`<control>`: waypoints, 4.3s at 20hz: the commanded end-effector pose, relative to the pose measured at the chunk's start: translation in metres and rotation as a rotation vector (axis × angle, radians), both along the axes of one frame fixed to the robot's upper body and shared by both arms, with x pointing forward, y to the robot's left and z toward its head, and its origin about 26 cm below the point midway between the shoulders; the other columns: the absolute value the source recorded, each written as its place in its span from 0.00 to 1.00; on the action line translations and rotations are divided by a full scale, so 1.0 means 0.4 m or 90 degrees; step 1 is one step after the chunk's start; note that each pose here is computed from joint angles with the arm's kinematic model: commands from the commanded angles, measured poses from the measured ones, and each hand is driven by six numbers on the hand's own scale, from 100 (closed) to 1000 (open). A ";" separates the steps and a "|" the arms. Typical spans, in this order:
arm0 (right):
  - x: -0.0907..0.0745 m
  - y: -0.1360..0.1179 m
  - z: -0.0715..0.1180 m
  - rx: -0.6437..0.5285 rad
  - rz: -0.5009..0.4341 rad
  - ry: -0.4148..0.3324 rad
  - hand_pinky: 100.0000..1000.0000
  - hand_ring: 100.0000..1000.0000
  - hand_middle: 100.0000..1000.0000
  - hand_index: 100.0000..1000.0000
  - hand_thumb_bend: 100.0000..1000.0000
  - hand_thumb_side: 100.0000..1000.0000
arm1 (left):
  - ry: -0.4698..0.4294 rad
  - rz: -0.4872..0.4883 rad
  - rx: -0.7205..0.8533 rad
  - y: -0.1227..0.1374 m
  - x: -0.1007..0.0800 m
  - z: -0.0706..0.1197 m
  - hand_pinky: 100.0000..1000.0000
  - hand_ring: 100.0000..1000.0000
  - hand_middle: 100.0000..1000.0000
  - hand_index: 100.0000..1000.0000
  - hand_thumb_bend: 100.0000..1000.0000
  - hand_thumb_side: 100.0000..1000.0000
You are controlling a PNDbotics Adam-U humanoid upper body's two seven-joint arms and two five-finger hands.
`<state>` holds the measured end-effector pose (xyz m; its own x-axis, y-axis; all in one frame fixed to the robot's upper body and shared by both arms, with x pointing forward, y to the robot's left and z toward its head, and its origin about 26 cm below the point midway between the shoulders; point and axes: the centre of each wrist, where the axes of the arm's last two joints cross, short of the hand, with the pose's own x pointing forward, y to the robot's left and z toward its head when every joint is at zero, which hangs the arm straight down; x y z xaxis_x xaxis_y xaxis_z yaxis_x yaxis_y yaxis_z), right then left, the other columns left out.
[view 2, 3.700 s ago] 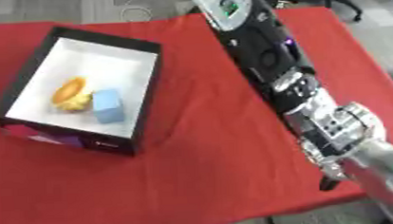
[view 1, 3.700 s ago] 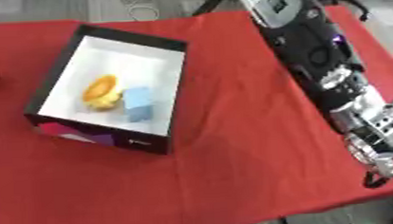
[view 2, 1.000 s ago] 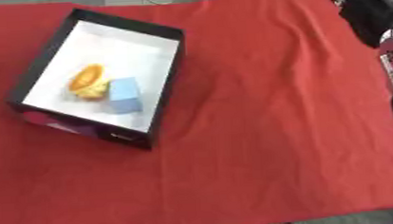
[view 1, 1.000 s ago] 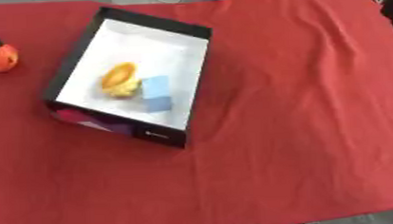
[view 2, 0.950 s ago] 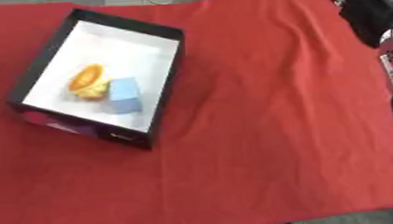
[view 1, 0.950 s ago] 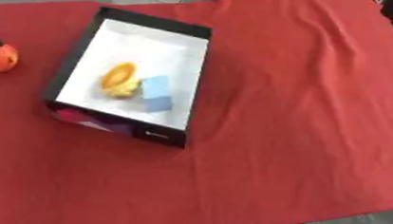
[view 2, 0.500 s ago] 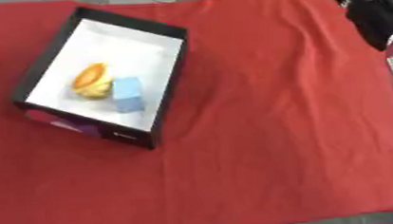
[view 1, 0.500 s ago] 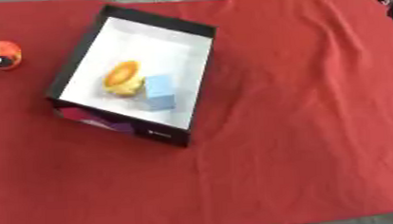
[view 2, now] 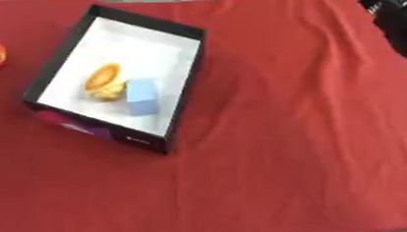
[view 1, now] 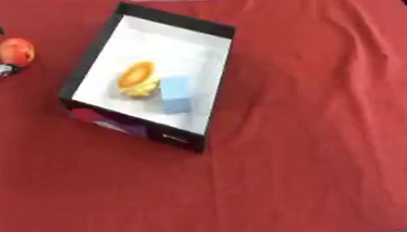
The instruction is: Pick up objects on the table and place them in the box.
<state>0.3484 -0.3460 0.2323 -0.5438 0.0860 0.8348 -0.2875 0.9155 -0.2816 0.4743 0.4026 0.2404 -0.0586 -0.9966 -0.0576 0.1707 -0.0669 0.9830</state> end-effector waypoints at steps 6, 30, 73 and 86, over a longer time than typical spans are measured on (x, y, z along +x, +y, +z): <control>0.001 0.003 0.032 -0.018 0.003 -0.021 1.00 0.91 0.70 0.78 0.00 0.46 | -0.050 0.010 -0.042 0.011 -0.002 0.019 0.79 0.76 0.72 0.83 0.28 0.36; 0.007 -0.006 0.015 -0.018 -0.003 -0.003 1.00 0.91 0.71 0.78 0.00 0.60 | -0.132 -0.057 -0.063 -0.047 0.003 0.107 0.74 0.68 0.62 0.61 0.00 0.05; 0.014 -0.033 0.075 0.012 -0.028 -0.031 1.00 0.92 0.72 0.79 0.00 0.57 | 0.057 -0.597 0.139 -0.622 -0.142 0.084 0.72 0.68 0.62 0.64 0.15 0.04; 0.014 -0.038 0.065 0.010 -0.034 -0.024 1.00 0.92 0.71 0.78 0.00 0.59 | 0.004 -0.558 0.146 -0.575 -0.106 0.074 0.84 0.84 0.81 0.93 0.55 0.46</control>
<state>0.3563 -0.3582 0.2478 -0.5486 0.0859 0.8317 -0.2421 0.9358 -0.2563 0.4342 0.1694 0.2516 -0.8046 -0.5546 -0.2120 0.0259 -0.3895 0.9207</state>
